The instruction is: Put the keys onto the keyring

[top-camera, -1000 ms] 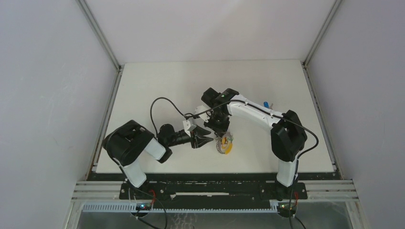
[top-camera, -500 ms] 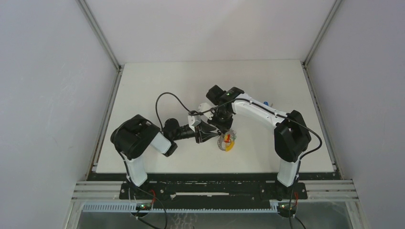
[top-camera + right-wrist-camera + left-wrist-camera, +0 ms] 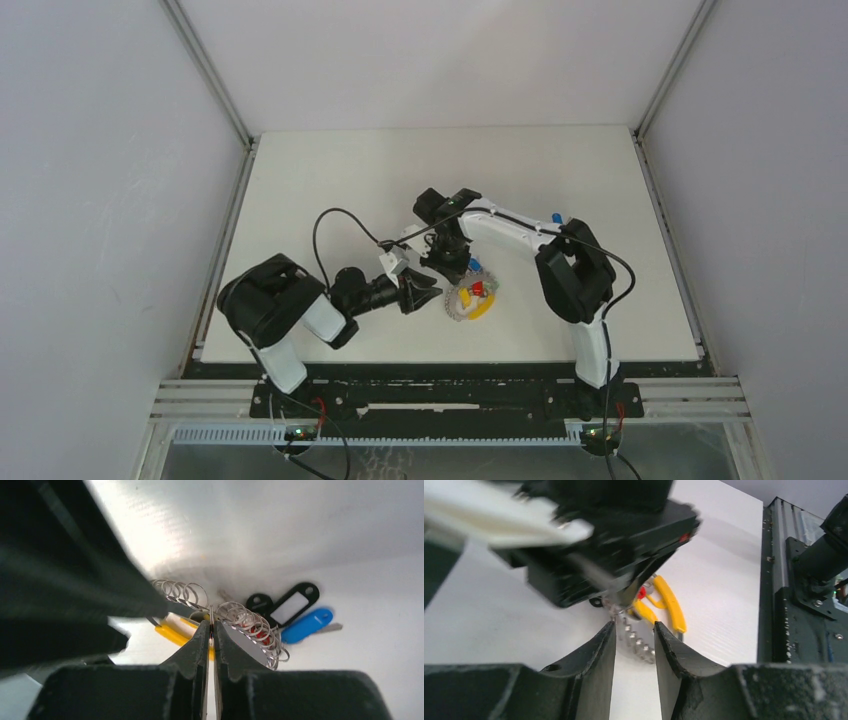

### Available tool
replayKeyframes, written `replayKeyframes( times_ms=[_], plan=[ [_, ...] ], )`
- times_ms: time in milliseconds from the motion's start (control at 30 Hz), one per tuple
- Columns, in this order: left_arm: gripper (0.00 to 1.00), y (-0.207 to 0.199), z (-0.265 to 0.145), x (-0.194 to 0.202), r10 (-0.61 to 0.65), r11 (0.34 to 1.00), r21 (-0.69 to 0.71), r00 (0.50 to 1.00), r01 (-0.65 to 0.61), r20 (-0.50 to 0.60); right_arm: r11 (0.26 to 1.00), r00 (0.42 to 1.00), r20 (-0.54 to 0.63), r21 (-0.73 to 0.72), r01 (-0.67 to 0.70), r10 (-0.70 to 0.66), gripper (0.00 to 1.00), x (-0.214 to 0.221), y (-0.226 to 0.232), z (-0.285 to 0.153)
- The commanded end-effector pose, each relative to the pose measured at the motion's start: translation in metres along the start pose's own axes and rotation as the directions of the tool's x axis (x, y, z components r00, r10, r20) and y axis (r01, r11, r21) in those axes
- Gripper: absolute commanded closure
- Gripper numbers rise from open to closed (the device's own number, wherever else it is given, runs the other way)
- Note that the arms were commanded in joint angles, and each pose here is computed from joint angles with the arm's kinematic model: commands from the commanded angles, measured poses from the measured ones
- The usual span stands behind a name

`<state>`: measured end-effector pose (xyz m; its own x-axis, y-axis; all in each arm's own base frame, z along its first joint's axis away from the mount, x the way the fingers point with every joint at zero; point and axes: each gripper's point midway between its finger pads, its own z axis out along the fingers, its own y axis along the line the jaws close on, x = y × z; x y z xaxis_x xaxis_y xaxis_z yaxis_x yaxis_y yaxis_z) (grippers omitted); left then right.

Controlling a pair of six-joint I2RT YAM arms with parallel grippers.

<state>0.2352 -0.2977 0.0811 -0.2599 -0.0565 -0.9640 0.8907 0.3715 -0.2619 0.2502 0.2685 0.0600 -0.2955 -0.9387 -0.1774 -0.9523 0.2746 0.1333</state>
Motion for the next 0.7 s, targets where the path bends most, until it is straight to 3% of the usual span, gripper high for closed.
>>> replayKeyframes(
  times_ms=[0, 233, 467, 667],
  plan=[
    [0.61, -0.017, -0.005, -0.022, -0.015, 1.0, -0.021, 0.997, 0.016, 0.082, 1.0, 0.999, 0.042, 0.018, 0.019, -0.02, 0.96, -0.023, -0.005, 0.007],
    [0.6, -0.026, -0.017, -0.027, -0.056, 0.996, -0.056, 0.992, 0.063, 0.116, 0.999, 0.998, 0.065, 0.033, -0.001, -0.001, 0.85, -0.028, -0.002, 0.005],
    [0.6, -0.026, -0.023, -0.026, -0.085, 0.994, -0.062, 0.99, 0.092, 0.115, 0.998, 0.964, 0.259, 0.028, -0.063, 0.054, 0.76, -0.031, 0.01, -0.04],
    [0.6, -0.015, -0.019, -0.027, -0.16, 0.984, -0.058, 0.981, 0.167, 0.112, 0.979, 0.889, 0.415, -0.023, -0.203, 0.195, 0.75, -0.011, 0.015, -0.037]
  ],
)
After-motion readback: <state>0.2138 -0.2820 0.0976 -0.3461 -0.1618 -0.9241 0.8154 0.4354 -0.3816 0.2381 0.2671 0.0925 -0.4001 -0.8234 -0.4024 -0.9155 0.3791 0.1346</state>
